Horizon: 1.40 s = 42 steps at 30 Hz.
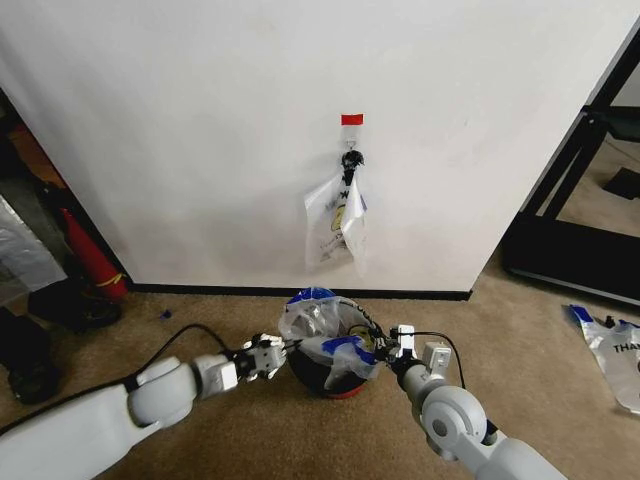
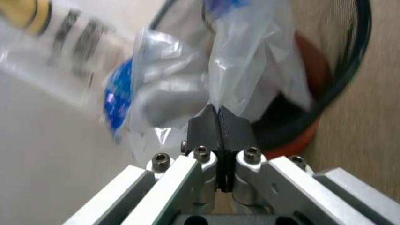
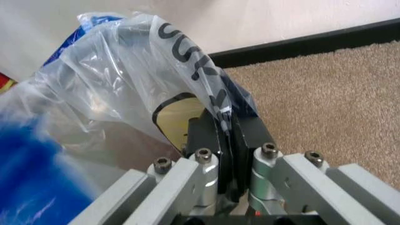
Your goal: Pick up the garbage bag from the wall and place it over the trash bin.
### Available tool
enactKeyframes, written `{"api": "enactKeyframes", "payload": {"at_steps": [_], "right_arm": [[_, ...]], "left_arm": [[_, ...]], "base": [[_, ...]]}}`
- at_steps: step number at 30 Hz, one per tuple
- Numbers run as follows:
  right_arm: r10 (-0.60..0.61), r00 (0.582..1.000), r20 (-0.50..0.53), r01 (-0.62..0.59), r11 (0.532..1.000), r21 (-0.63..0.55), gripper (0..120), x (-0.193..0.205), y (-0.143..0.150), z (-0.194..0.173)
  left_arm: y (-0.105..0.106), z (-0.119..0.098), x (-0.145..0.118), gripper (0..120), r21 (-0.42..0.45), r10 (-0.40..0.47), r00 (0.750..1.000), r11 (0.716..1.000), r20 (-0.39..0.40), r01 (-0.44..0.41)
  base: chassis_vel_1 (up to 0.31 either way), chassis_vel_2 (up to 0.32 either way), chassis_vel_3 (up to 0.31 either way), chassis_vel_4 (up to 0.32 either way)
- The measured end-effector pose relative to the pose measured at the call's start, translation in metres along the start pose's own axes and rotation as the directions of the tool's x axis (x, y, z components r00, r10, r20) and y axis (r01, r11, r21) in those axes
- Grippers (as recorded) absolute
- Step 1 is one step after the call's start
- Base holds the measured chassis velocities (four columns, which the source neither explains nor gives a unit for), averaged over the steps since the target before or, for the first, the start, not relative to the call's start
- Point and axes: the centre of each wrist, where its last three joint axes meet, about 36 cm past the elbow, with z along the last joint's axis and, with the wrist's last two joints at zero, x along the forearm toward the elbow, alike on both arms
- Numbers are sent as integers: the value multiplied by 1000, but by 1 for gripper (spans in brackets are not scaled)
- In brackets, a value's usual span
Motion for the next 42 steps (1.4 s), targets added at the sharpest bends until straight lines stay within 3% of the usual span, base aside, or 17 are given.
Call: {"api": "enactKeyframes", "payload": {"at_steps": [4,10,16,23,31,36,42], "right_arm": [[0,1000,0,0,1000,-3,1,-2,1,2],[-3,1000,-1,3,1000,-4,1,-2,2,3],[-5,1000,-3,5,1000,-6,1,-1,3,4],[-7,1000,-2,7,1000,-6,1,-2,4,4],[-2,1000,-3,2,1000,-19,1,-4,6,7],[5,1000,-1,-5,1000,-31,1,-4,6,7],[18,1000,0,-18,998,-55,1,-6,5,10]], "left_arm": [[-16,14,19,0,36,-11,1000,999,-27,12],[-46,16,24,0,59,20,1000,998,-22,-18],[-80,23,17,0,88,52,998,995,-21,-50],[-101,28,4,0,124,71,997,990,-9,-69],[-132,19,-19,0,175,73,996,981,51,-81],[-129,10,-18,6,183,32,997,982,75,-46],[-93,2,10,29,123,-32,996,992,83,21]], "base": [[0,0,0,0],[0,0,0,0],[0,0,0,0],[0,0,0,0],[0,0,0,0],[0,0,0,0],[0,0,0,0]]}}
